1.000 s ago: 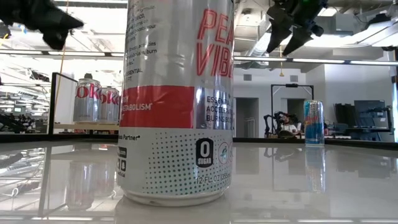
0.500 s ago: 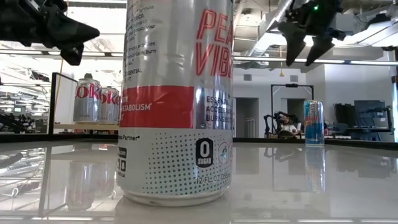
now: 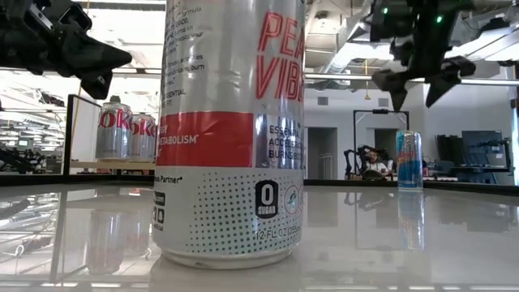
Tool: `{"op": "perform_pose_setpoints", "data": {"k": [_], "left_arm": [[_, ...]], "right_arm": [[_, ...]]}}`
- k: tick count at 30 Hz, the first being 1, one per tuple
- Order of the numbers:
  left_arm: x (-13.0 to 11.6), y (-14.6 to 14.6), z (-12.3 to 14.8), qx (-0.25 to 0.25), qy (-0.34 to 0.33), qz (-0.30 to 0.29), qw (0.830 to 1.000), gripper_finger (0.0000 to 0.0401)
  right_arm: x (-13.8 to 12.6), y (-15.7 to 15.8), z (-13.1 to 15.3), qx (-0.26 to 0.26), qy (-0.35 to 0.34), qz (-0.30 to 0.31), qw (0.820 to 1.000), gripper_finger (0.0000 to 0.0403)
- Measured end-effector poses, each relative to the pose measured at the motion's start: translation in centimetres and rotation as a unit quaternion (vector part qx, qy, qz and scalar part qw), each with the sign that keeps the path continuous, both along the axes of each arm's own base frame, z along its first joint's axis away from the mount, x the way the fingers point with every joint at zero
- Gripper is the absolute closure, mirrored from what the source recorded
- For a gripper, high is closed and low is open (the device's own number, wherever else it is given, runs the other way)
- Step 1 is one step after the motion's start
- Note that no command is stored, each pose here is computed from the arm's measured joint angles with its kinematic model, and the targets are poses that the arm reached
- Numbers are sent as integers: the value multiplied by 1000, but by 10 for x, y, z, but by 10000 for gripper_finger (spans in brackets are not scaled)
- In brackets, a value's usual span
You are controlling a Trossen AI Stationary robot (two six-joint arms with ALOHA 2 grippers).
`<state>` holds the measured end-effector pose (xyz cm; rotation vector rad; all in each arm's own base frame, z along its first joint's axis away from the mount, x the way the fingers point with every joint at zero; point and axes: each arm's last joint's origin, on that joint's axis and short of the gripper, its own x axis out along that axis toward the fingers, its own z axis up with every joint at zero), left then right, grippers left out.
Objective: Place canned beverage on shelf
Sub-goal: Put the blue soda can aligned with the other blue soda can on the shelf
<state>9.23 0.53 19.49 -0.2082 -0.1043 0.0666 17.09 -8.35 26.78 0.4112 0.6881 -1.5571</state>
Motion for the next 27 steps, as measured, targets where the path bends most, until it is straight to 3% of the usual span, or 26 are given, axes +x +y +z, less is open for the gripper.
{"op": "perform_pose_setpoints", "data": {"k": [6,11,18,27], "left_arm": [[0,0,-2,-10,2,-4,1000,393],[0,0,-2,-10,4,-4,1000,358],[0,0,-3,-10,8,-3,1000,306],[1,0,-6,-9,27,-3,1000,271]], "right_arm": [[-4,-27,-17,-16,-8,-30,999,40],[-6,-43,-24,-16,-25,-29,999,40],[-12,-51,-25,-16,-21,-50,998,40],[-12,-61,-33,-8,-5,-70,997,40]]}}
